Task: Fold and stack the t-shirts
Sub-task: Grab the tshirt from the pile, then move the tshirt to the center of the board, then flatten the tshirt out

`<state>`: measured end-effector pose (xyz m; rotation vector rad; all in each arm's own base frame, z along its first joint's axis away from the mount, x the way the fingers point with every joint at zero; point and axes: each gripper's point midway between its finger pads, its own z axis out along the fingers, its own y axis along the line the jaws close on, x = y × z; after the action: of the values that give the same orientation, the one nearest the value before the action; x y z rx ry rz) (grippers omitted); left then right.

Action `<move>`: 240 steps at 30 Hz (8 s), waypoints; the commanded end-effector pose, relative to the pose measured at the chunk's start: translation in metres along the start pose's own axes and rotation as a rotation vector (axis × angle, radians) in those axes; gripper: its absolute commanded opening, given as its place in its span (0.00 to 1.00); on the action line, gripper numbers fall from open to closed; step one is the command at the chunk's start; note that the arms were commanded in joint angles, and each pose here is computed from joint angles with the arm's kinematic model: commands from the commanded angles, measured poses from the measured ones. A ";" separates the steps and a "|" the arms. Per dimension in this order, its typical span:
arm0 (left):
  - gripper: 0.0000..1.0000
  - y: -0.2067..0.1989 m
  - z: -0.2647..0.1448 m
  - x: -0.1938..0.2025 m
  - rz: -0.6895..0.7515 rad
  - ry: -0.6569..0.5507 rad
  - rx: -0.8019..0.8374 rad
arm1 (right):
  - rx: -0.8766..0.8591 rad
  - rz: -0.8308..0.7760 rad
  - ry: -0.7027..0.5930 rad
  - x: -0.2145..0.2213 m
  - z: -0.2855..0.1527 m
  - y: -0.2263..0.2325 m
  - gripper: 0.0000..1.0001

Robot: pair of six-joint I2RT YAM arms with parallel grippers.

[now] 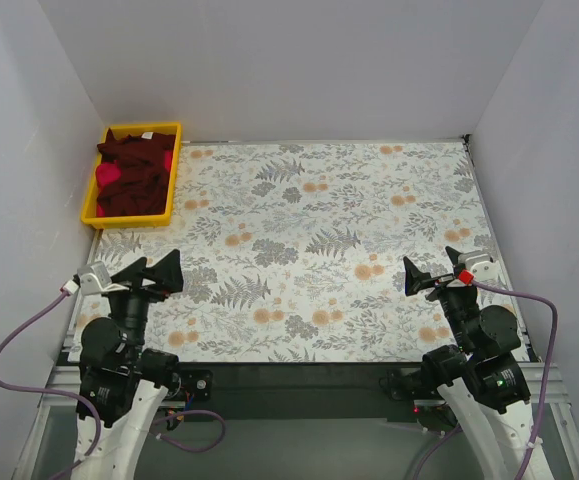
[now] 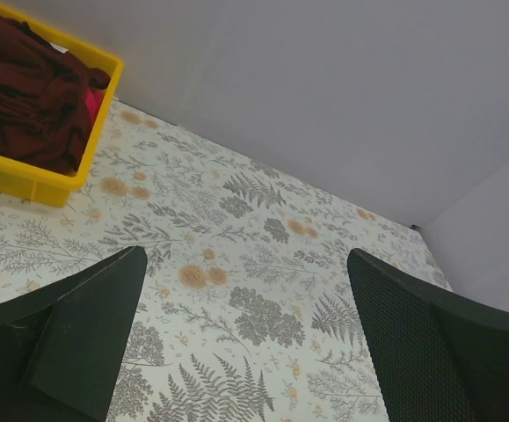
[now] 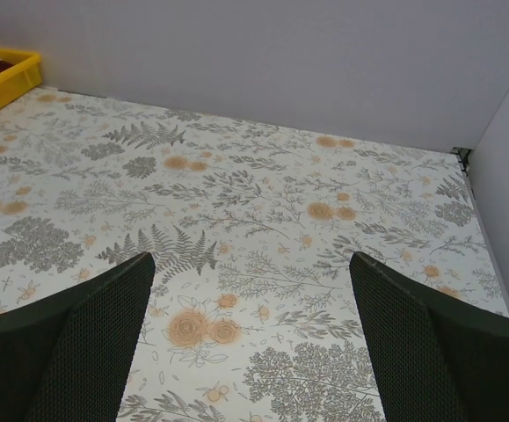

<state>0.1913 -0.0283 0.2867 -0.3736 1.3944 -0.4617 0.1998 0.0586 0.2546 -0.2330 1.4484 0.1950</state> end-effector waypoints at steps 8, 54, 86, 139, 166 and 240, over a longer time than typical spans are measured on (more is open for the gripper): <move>0.98 0.017 0.072 0.044 -0.039 0.197 -0.225 | -0.041 0.023 -0.049 -0.013 -0.004 0.007 0.98; 0.00 0.190 0.350 0.019 0.261 0.171 -0.701 | -0.163 0.010 0.037 0.011 0.007 0.030 0.98; 0.38 -0.128 0.164 0.149 0.135 0.606 0.124 | -0.153 0.042 0.033 0.005 0.005 0.029 0.98; 0.00 -0.069 0.028 0.335 0.231 1.174 -0.110 | 0.192 0.719 0.760 0.205 0.099 -0.042 0.01; 0.00 -0.032 0.113 0.042 0.455 0.539 -0.292 | 0.469 0.266 0.349 -0.044 0.085 -0.122 0.01; 0.00 0.065 0.068 0.216 0.062 0.971 -0.484 | 0.131 0.523 1.149 0.250 -0.019 0.027 0.41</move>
<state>0.2976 -0.0922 0.0546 -0.4918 2.4973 -0.1716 0.2255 0.1013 0.0230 0.1012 2.5454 0.5552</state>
